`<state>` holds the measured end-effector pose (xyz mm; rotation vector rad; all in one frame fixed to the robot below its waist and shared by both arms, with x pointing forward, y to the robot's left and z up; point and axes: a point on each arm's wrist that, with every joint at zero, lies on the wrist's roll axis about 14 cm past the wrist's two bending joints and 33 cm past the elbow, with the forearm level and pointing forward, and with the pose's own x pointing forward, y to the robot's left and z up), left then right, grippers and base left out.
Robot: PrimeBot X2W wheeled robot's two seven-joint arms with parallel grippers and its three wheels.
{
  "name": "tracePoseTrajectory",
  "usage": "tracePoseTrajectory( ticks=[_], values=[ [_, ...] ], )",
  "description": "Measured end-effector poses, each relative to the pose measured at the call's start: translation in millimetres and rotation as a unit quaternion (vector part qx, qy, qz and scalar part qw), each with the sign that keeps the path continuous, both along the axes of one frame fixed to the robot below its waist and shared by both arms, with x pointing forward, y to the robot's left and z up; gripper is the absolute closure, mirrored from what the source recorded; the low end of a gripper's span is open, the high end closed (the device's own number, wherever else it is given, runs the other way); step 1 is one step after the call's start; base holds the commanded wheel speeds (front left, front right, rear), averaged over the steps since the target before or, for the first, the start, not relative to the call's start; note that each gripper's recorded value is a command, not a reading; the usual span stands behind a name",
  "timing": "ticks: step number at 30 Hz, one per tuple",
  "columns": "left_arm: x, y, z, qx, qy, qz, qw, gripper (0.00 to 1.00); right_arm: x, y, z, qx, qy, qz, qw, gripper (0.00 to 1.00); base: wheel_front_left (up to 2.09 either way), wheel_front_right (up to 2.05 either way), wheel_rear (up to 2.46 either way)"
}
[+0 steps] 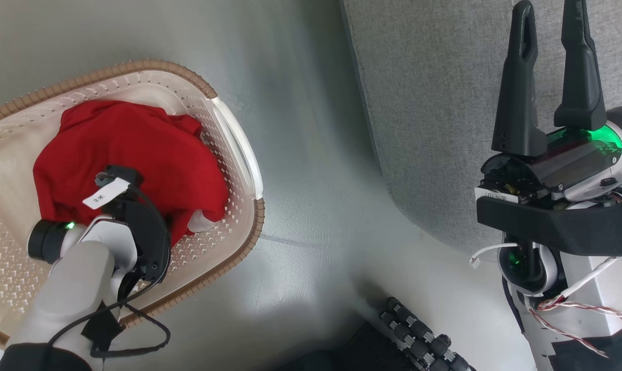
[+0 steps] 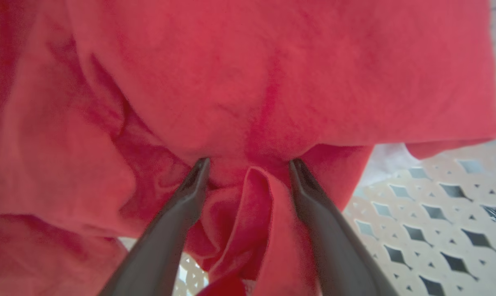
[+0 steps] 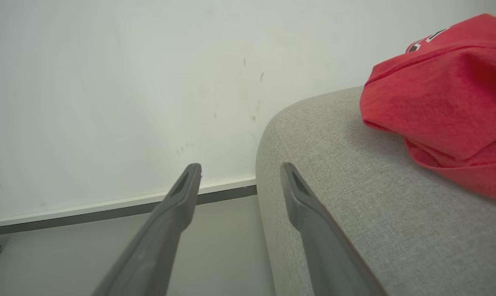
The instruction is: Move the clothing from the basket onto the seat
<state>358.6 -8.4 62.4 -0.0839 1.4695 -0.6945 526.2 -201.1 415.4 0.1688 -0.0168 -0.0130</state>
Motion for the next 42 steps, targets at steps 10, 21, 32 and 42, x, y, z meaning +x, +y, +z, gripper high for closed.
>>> tracePoseTrajectory(
  ticks=[10,21,32,42],
  values=[
    [5.5,-2.4,2.0,-0.003,-0.007,0.0,1.0,1.0,3.0,2.2,0.7,0.0,-0.003,0.004,1.0,0.0,0.0,0.0,0.0],
    [22.5,-9.5,24.9,-0.019,-0.042,0.027,0.999,1.0,3.9,-0.6,16.9,-0.008,-0.021,0.003,1.0,0.0,0.0,0.0,0.0],
    [56.1,-9.5,74.7,-0.044,-0.119,0.074,0.989,1.0,2.3,-9.5,52.3,-0.002,-0.056,-0.007,0.998,0.0,0.0,0.0,0.0],
    [75.4,-0.7,132.7,-0.066,-0.202,0.098,0.972,1.0,-1.2,-9.0,88.1,0.012,-0.093,-0.002,0.996,0.0,0.0,0.0,0.0]
  ],
)
